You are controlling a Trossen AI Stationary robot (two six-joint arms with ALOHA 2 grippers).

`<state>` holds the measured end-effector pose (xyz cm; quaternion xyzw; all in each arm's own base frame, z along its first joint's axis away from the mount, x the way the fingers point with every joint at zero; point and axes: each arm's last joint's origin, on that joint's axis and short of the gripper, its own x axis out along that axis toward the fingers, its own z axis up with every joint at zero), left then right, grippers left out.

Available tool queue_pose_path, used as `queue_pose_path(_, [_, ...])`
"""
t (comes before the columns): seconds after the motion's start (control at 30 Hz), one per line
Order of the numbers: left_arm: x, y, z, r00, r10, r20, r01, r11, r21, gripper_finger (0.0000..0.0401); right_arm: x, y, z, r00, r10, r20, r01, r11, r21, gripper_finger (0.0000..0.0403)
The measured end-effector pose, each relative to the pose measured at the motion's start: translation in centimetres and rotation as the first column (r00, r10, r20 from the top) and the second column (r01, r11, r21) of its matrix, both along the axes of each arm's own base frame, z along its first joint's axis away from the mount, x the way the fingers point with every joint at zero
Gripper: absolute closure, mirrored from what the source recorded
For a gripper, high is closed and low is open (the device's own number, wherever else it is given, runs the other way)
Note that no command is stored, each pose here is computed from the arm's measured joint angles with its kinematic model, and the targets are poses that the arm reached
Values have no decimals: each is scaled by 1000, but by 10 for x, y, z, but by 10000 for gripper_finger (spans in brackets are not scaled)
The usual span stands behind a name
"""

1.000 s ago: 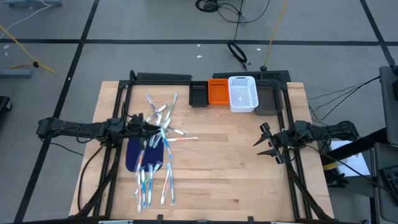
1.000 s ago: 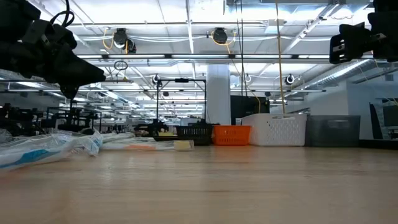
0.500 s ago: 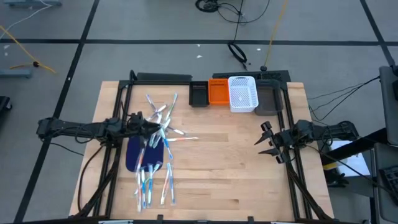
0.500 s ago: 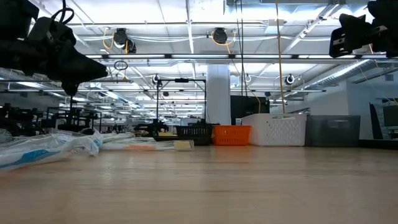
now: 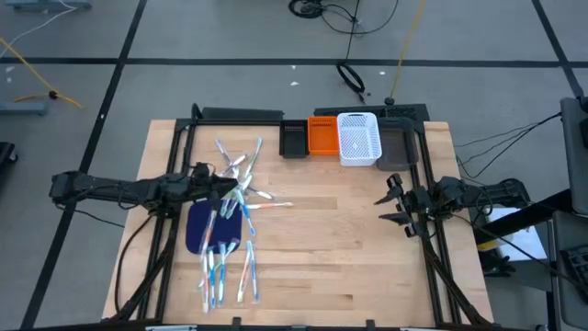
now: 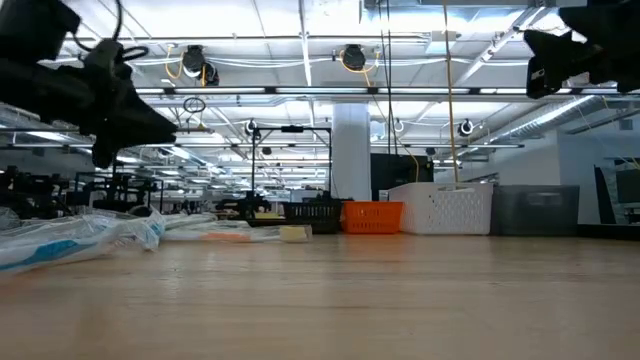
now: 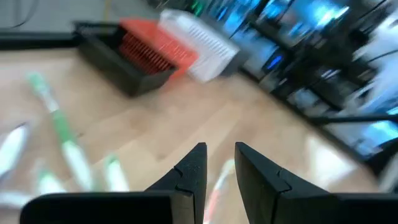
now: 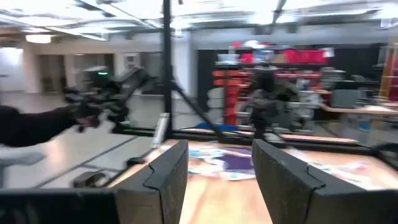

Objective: Pick & Place Toothbrushes
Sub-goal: Put the green toothbrush into the gray bin

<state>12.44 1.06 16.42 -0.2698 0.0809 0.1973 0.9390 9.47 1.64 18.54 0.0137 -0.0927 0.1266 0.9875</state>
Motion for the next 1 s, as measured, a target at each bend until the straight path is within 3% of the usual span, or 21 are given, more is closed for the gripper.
queue_pose_path(0.23, [17, 19, 30, 944, 179, -276, -194, 981, -26, 320, 4, -2, -4, 994, -91, -53, 92, 995, 26, 234])
queue_pose_path(0.4, [35, 33, 35, 881, 154, -448, -238, 961, -138, 320, 7, -3, -7, 989, -121, -90, 124, 992, 20, 234])
queue_pose_path(0.53, [49, 44, 26, 792, 118, -599, -288, 938, -195, 320, 9, -3, -8, 984, -141, -112, 144, 989, 16, 234])
queue_pose_path(0.63, [60, 51, 22, 736, 97, -670, -315, 925, -213, 320, 9, -3, -9, 983, -141, -119, 143, 990, 14, 234])
queue_pose_path(0.83, [81, 63, 24, 698, 91, -711, -338, 916, -214, 320, 10, -3, -9, 983, -140, -121, 142, 990, 14, 234])
queue_pose_path(1.0, [82, 67, 25, 576, 47, -816, -346, 919, -191, 320, 10, -3, -9, 983, -137, -122, 140, 990, 21, 234])
